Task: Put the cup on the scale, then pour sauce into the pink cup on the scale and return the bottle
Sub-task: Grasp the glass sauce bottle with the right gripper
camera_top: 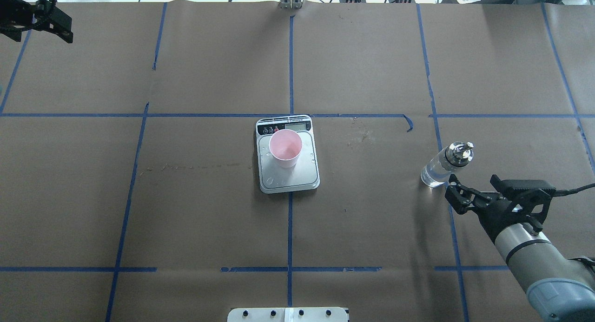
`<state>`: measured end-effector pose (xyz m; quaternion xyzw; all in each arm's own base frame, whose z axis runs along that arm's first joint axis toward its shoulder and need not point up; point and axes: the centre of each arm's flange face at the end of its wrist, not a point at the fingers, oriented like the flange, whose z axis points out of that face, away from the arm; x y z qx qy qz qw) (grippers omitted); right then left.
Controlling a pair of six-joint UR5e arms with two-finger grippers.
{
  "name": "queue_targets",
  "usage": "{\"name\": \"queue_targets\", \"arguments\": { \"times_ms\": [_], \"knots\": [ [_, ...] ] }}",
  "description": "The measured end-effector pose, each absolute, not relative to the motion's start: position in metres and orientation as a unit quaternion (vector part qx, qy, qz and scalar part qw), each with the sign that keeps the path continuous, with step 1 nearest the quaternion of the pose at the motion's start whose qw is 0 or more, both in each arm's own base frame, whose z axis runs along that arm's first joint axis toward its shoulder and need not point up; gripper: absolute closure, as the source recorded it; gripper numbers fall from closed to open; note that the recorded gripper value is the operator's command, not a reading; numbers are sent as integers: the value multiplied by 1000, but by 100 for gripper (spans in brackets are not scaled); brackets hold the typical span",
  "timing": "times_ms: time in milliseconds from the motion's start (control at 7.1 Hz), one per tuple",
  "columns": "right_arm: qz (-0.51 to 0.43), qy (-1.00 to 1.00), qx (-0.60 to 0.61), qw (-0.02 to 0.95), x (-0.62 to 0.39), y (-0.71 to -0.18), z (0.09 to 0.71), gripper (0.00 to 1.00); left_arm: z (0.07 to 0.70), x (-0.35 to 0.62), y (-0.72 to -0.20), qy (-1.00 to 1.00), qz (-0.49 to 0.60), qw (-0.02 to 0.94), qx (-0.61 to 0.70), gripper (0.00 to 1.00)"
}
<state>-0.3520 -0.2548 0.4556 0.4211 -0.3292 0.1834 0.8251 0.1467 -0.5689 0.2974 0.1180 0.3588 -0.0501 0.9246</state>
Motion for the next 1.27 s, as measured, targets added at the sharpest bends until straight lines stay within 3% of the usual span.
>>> {"name": "queue_targets", "arguments": {
  "times_ms": [1268],
  "knots": [
    [183, -294, 460, 818, -406, -272, 485, 0, 305, 151, -575, 358, -55, 926, 106, 0]
  ]
}}
